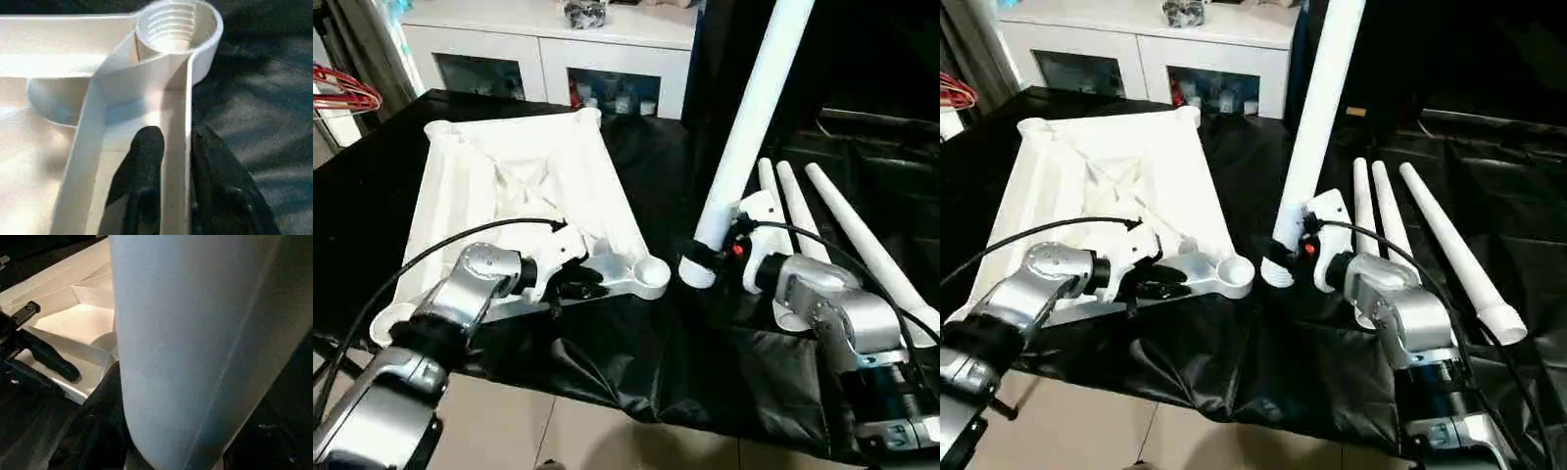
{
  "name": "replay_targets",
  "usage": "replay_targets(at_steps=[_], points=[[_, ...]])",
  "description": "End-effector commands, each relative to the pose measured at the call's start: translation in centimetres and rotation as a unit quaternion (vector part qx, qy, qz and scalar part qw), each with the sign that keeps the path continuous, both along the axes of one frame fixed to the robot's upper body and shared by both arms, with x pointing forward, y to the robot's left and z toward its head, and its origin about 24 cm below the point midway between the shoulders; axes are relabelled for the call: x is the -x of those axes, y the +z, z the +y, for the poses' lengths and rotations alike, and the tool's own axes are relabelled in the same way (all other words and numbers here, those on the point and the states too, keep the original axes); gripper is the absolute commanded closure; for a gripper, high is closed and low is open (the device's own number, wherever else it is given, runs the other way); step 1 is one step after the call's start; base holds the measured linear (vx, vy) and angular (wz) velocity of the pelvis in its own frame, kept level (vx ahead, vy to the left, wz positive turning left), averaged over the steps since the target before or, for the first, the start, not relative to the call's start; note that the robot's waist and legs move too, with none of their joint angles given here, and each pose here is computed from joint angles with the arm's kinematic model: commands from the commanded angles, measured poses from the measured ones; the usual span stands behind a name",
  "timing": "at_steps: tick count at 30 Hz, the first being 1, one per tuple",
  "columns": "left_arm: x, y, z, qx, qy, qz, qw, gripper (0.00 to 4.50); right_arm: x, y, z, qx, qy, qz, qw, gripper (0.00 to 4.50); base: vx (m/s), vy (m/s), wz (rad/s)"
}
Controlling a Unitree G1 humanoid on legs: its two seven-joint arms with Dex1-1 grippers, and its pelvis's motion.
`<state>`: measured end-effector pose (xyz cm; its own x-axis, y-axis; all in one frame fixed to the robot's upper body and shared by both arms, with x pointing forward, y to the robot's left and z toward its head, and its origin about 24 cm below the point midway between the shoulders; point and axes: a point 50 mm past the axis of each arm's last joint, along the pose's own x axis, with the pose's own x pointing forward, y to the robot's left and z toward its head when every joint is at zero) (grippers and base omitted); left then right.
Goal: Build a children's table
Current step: Insert table leg to table base
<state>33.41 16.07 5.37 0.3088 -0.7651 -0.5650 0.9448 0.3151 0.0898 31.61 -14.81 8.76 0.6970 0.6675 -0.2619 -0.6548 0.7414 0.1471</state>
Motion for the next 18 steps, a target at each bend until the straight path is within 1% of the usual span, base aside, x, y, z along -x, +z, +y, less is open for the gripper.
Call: replay_targets(at_steps=[1,2,3,5,7,8,9,13,18], points=[[-0.4,0.5,-0.3,-0.002,-0.008,-0.008,1.000,3.82,0.0,1.0,-0.3,0.004,0.001,-0.022,1.000,2.57,0.000,0.000,0.00],[-0.5,0.4,-0.3,-0.001,-0.010,-0.008,1.000,3.92,0.0,1.0,-0.3,0.005,0.002,-0.023,1.000,2.57,0.000,0.000,0.00],[-0.5,0.4,-0.3,0.000,-0.012,-0.006,1.000,3.92,0.0,1.0,-0.3,0.005,0.004,-0.023,1.000,2.57,0.000,0.000,0.00],[-0.4,0.2,-0.4,0.002,-0.020,0.002,1.000,4.12,0.0,1.0,-0.1,0.007,0.009,-0.026,1.000,2.57,0.000,0.000,0.00],[-0.3,0.1,-0.5,0.003,-0.024,0.004,1.000,4.19,0.0,1.1,0.1,0.006,0.013,-0.027,1.000,2.57,0.000,0.000,0.00],[-0.3,0.1,-0.5,0.003,-0.024,0.004,1.000,4.36,0.0,1.1,0.1,0.006,0.013,-0.027,1.000,2.57,0.000,0.000,0.00],[-0.3,0.3,-0.8,0.016,-0.027,0.004,1.000,4.44,-0.1,1.3,0.3,0.005,0.018,-0.029,0.999,2.57,0.000,0.000,0.00],[-0.2,0.5,-1.4,0.029,-0.040,0.001,0.999,4.50,-0.4,1.6,0.7,0.004,0.030,-0.034,0.999,2.57,0.000,0.000,0.00],[1.0,0.3,-3.1,0.042,-0.073,-0.002,0.996,4.50,-0.5,1.9,1.3,0.009,0.054,-0.035,0.998,2.57,0.000,0.000,0.00]])
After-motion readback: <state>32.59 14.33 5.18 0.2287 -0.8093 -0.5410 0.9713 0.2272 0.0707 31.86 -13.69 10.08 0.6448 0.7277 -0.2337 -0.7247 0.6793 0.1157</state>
